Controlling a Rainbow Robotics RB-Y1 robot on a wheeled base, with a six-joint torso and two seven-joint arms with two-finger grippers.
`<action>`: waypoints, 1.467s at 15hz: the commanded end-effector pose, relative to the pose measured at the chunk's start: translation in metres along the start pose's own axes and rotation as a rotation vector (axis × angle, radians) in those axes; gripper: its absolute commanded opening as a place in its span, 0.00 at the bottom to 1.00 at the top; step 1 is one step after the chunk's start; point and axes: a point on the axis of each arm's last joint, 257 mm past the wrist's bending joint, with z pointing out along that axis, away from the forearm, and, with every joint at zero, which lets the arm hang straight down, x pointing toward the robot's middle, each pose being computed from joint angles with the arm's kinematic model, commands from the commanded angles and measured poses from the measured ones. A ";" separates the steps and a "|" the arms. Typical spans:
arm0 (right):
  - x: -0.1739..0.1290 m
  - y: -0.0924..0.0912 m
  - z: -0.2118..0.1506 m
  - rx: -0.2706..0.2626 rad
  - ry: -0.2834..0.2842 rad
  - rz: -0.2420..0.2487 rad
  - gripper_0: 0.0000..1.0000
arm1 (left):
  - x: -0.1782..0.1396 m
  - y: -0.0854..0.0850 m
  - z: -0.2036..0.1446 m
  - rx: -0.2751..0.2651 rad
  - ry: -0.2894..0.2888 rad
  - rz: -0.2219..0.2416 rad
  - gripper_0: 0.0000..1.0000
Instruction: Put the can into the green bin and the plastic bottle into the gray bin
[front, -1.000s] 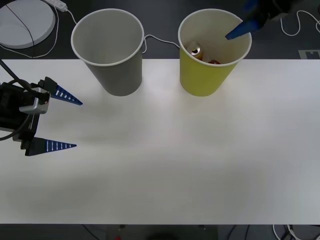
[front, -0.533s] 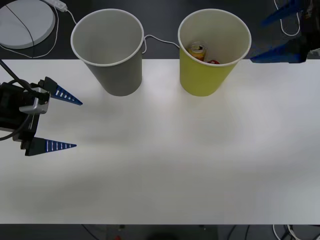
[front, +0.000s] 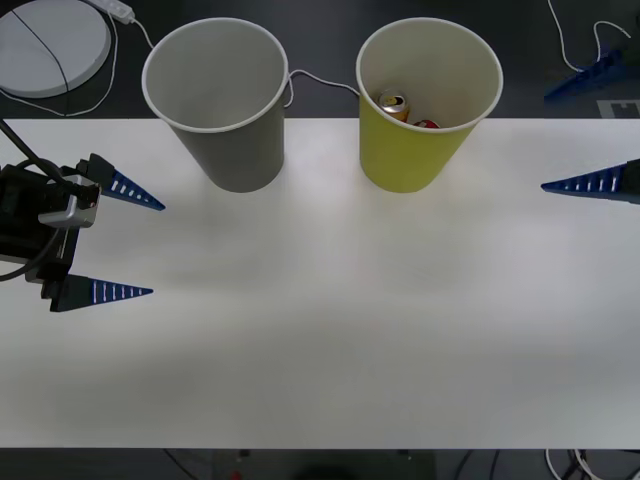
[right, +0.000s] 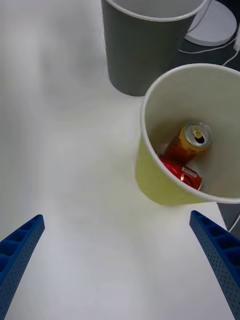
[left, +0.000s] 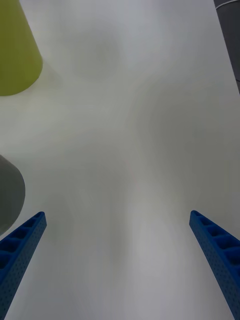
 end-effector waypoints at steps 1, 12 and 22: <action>0.021 0.016 -0.003 -0.014 -0.010 -0.058 1.00 | 0.000 0.000 0.000 0.000 0.000 0.000 1.00; 0.096 0.062 -0.009 -0.051 -0.084 -0.168 1.00 | 0.000 0.000 0.000 0.000 0.000 0.000 1.00; 0.119 0.092 0.019 -0.055 -0.140 -0.070 1.00 | 0.000 0.000 0.000 0.000 0.000 0.000 1.00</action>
